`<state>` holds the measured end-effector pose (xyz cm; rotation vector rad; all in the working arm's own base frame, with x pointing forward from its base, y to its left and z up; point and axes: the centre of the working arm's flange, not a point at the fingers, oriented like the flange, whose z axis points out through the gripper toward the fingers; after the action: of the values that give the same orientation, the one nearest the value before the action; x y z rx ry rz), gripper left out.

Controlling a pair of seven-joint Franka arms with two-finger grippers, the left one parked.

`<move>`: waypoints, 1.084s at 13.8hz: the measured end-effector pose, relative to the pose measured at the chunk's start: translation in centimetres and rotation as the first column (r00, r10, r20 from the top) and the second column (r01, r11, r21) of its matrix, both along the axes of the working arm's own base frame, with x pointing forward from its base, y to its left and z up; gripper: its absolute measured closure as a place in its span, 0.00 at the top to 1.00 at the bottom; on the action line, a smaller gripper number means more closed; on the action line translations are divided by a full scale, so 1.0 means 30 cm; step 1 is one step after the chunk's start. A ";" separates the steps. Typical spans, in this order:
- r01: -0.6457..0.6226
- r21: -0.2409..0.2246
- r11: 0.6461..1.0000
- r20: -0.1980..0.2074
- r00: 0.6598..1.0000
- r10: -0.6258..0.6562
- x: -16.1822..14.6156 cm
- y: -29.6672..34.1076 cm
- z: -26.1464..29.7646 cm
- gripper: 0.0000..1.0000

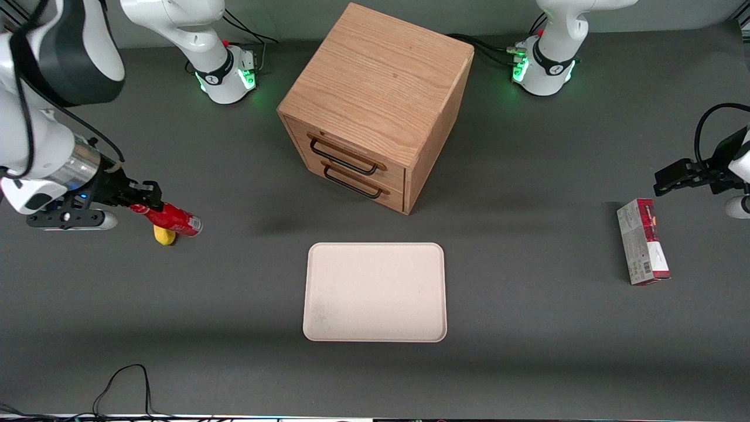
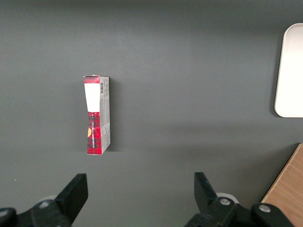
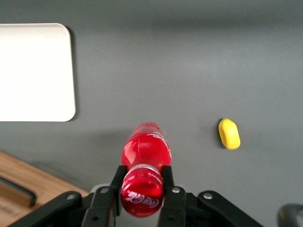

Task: Place coke bottle on tray
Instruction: 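Lift the bottle and carry it with the right gripper onto the tray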

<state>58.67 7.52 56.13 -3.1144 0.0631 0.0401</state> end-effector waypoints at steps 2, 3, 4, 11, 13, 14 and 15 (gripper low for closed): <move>0.021 0.008 1.000 -0.003 1.000 -0.021 0.032 0.081 0.103 0.34; 0.031 0.017 0.999 0.005 0.999 -0.031 0.047 0.144 0.138 0.34; 0.047 0.031 0.998 0.015 0.999 -0.047 0.061 0.221 0.159 0.34; 0.011 0.022 1.000 0.068 0.998 -0.012 0.103 0.795 0.044 0.34; 0.007 0.033 0.999 0.086 0.996 -0.010 0.155 0.810 -0.020 0.34; 0.012 0.032 0.999 0.105 0.994 -0.015 0.197 0.803 -0.071 0.34; 0.014 0.024 1.000 0.120 0.993 -0.017 0.237 0.798 -0.132 0.34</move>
<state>65.78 31.47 52.18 -3.0849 0.0832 -0.1466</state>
